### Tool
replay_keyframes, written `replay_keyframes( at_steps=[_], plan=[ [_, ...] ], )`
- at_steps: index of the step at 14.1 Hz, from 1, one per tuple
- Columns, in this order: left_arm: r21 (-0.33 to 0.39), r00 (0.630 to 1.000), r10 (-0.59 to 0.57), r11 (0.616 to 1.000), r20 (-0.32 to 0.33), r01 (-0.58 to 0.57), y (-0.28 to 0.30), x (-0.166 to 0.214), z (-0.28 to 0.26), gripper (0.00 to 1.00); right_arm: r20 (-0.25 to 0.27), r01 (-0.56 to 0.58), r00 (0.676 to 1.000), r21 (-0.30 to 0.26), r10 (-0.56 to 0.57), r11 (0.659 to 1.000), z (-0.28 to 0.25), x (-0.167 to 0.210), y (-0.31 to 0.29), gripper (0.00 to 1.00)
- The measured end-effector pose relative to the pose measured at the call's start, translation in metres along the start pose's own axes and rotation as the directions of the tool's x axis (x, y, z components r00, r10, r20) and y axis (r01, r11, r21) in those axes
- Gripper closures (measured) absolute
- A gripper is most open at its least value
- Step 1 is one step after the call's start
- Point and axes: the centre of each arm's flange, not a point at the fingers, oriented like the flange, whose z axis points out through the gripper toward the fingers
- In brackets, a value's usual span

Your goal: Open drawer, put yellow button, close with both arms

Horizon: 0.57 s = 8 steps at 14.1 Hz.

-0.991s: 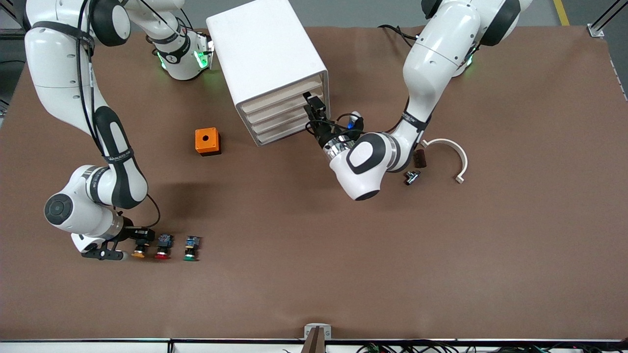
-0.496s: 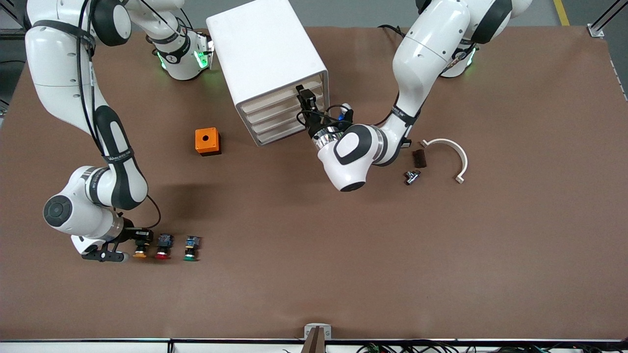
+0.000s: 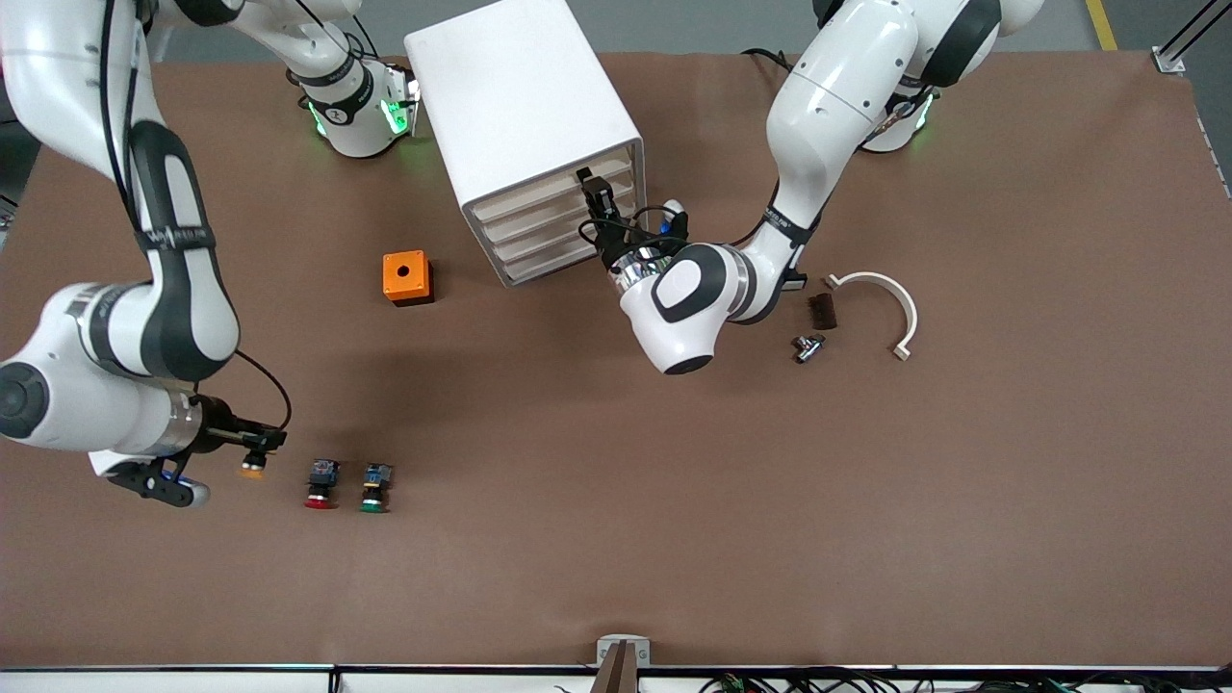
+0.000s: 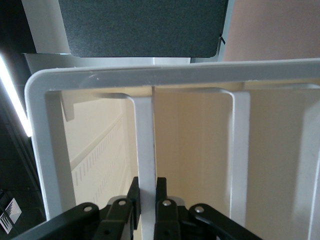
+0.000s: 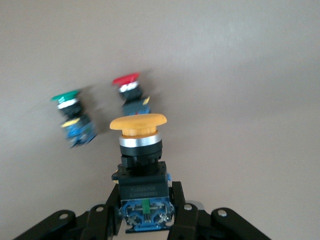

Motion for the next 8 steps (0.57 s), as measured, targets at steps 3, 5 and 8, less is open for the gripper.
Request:
replay_keyframes(
  at_steps=[3,5,8],
  plan=[
    [0.004,1.0,-0.001,1.0,0.007,0.001,0.001,0.0,-0.002,0.85,0.022,-0.114,0.993,-0.002,0.114,0.994,-0.052,-0.047,-0.032,0.58],
    [0.006,1.0,-0.002,1.0,0.022,0.001,0.002,0.003,-0.011,0.85,0.032,-0.184,0.982,-0.006,0.184,0.983,-0.073,-0.076,-0.046,0.58],
    [0.011,0.997,-0.003,1.0,0.074,0.002,0.003,0.011,-0.04,0.85,0.04,-0.28,0.959,-0.015,0.28,0.96,-0.096,-0.118,-0.07,0.58]
  ],
)
